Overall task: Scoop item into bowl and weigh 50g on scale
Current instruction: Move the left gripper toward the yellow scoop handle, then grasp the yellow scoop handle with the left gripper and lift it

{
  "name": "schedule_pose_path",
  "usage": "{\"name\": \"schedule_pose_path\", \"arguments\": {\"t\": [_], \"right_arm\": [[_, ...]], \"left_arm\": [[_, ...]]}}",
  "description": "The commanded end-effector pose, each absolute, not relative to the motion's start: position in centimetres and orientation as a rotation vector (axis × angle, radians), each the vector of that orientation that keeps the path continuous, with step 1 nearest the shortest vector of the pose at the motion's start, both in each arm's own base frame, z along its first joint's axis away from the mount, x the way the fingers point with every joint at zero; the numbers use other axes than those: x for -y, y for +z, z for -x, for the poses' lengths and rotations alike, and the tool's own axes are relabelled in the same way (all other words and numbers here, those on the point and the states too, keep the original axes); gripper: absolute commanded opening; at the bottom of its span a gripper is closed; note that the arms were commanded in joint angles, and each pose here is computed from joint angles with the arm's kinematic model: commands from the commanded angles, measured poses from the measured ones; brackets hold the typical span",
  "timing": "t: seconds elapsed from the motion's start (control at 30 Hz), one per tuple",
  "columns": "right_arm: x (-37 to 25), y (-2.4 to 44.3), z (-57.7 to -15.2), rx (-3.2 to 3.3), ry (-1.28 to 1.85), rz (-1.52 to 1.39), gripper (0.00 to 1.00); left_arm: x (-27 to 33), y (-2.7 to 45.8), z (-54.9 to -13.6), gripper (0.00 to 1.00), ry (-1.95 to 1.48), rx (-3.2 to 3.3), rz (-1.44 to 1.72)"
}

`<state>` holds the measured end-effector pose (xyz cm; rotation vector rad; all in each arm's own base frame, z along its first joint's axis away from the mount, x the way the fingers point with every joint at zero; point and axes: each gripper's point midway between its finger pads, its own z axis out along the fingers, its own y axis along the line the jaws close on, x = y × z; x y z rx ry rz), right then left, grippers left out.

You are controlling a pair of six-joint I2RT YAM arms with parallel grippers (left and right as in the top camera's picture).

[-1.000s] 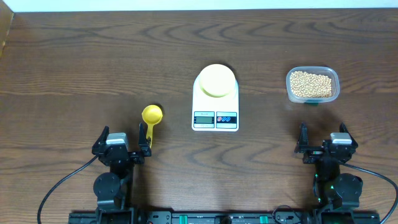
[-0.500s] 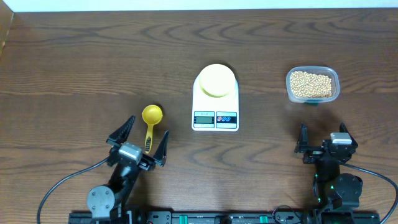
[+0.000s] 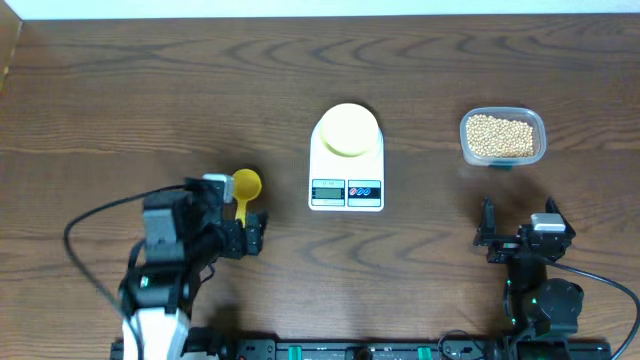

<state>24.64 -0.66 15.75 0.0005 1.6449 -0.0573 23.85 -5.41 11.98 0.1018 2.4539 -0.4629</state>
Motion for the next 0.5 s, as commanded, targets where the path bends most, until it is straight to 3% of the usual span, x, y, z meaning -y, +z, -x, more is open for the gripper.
{"name": "schedule_pose_path", "arguments": {"t": [0.0, 0.13, 0.37, 0.47], "right_arm": [[0.4, 15.7, -24.6, -1.644, -0.055, 0.014, 0.99], [0.4, 15.7, -24.6, -1.644, -0.055, 0.014, 0.99], [0.4, 15.7, -24.6, -1.644, -0.055, 0.014, 0.99], [0.4, 15.7, -24.6, -1.644, -0.055, 0.014, 0.99]], "left_arm": [[6.5, 10.1, -23.9, 0.95, -0.585, -2.549, -0.109], [1.4, 4.7, -23.6, 0.95, -0.250, -2.782, 0.338], [1.8, 3.1, -26.8, 0.95, -0.293, -2.741, 0.309], [1.7, 1.3, -26.0, 0.95, -0.280, -2.809, 0.327]]}}
